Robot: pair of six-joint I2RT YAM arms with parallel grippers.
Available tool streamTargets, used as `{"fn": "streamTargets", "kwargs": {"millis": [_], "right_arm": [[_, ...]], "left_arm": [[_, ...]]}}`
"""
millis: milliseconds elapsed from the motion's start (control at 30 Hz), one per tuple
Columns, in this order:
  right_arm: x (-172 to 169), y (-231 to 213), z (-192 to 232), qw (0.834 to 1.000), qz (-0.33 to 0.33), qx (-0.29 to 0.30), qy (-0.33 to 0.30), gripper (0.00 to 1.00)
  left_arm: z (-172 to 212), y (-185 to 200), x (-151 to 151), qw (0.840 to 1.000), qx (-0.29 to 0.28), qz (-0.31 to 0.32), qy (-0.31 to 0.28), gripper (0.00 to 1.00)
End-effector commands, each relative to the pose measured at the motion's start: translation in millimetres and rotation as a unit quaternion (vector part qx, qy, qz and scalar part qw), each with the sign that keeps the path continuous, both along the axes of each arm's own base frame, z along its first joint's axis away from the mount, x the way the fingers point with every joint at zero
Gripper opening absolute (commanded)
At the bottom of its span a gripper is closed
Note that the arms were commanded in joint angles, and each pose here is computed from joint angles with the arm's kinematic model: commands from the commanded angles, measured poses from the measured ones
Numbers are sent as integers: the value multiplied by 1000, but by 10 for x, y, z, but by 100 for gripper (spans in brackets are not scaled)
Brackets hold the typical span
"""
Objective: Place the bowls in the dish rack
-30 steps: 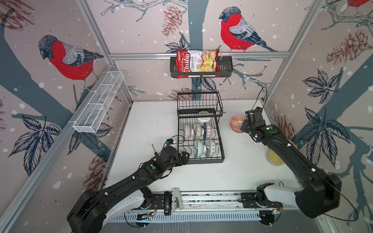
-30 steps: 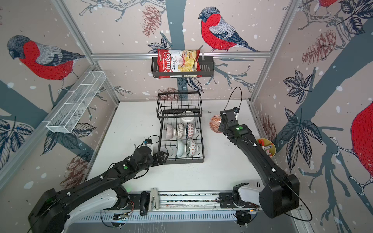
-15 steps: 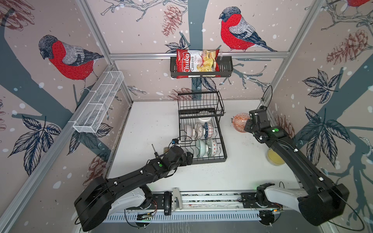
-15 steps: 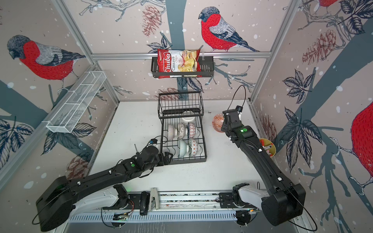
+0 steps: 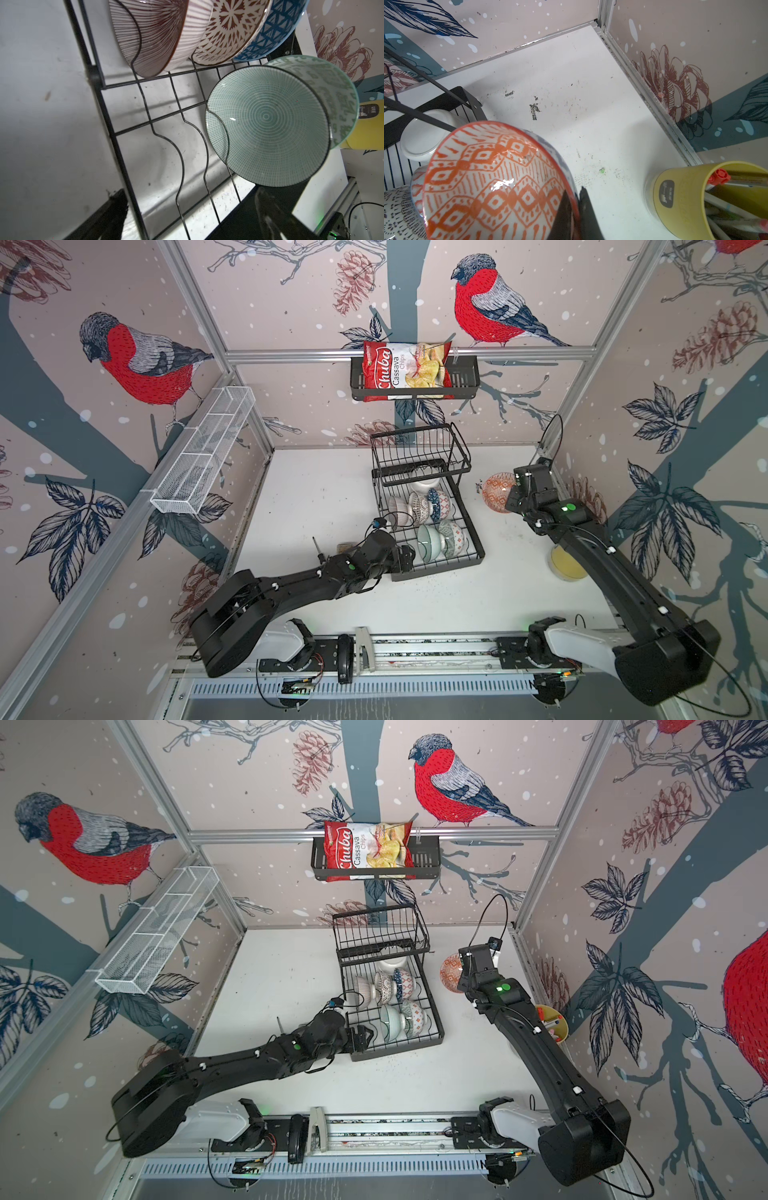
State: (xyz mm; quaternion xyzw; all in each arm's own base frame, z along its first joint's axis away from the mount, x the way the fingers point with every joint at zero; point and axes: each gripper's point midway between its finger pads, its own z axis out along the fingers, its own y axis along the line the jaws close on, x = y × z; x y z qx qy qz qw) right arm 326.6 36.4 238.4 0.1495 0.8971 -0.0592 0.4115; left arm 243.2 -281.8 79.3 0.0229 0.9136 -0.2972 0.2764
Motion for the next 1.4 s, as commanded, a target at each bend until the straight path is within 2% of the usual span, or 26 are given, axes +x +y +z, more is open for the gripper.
{"fn": "streamTargets", "kwargs": {"millis": [0,300,567,767,1067,1367], "right_arm": [[7,-41,65,1000,-9,-12,-11,0],[-10,-4,44,1000,-5,-21,-7,0],[-64,86,6,999,10,-34,-1,0],[-119,196,65,998,22,-55,-5,0],[-183,455,165,996,61,-69,-17,0],[-295,878,147,987,117,-106,-23,0]], "left_arm": [[284,-381,81,996,-61,-50,-37,94],[224,-675,173,994,-61,-81,-32,94],[141,-760,231,994,-51,-88,-28,94],[216,-768,270,994,-49,-89,-44,94],[591,-627,291,990,-59,-77,-105,94],[757,-212,253,989,-49,-21,-139,95]]}}
